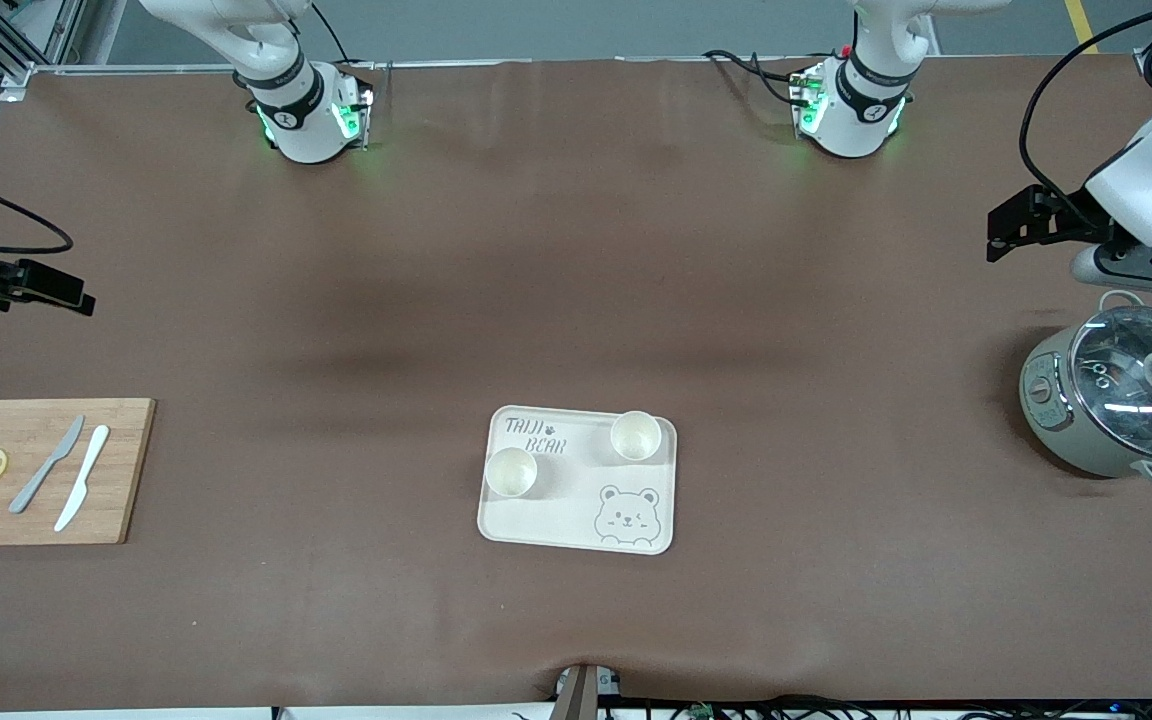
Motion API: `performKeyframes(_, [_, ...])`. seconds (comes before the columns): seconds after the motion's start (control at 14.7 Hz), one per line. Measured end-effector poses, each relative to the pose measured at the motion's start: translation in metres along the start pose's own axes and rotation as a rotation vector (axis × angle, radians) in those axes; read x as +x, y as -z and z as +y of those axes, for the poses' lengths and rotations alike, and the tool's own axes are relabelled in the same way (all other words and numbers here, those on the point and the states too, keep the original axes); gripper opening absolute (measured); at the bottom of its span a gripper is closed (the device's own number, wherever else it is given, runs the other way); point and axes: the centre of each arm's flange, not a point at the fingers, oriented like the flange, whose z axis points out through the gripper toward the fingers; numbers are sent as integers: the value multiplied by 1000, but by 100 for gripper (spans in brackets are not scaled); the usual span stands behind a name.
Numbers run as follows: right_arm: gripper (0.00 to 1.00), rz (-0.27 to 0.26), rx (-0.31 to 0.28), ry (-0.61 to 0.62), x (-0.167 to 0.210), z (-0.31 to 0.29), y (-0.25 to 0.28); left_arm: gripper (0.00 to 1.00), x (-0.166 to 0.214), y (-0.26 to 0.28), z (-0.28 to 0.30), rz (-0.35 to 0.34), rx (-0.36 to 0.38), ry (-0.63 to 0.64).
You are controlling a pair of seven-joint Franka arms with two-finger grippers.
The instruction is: Place white IKEA cup upright on tray with both arms
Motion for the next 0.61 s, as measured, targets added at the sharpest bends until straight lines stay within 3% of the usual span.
performKeyframes(0.61, [100, 5, 7, -4, -14, 21, 0, 100, 0, 0, -1, 0, 0, 1])
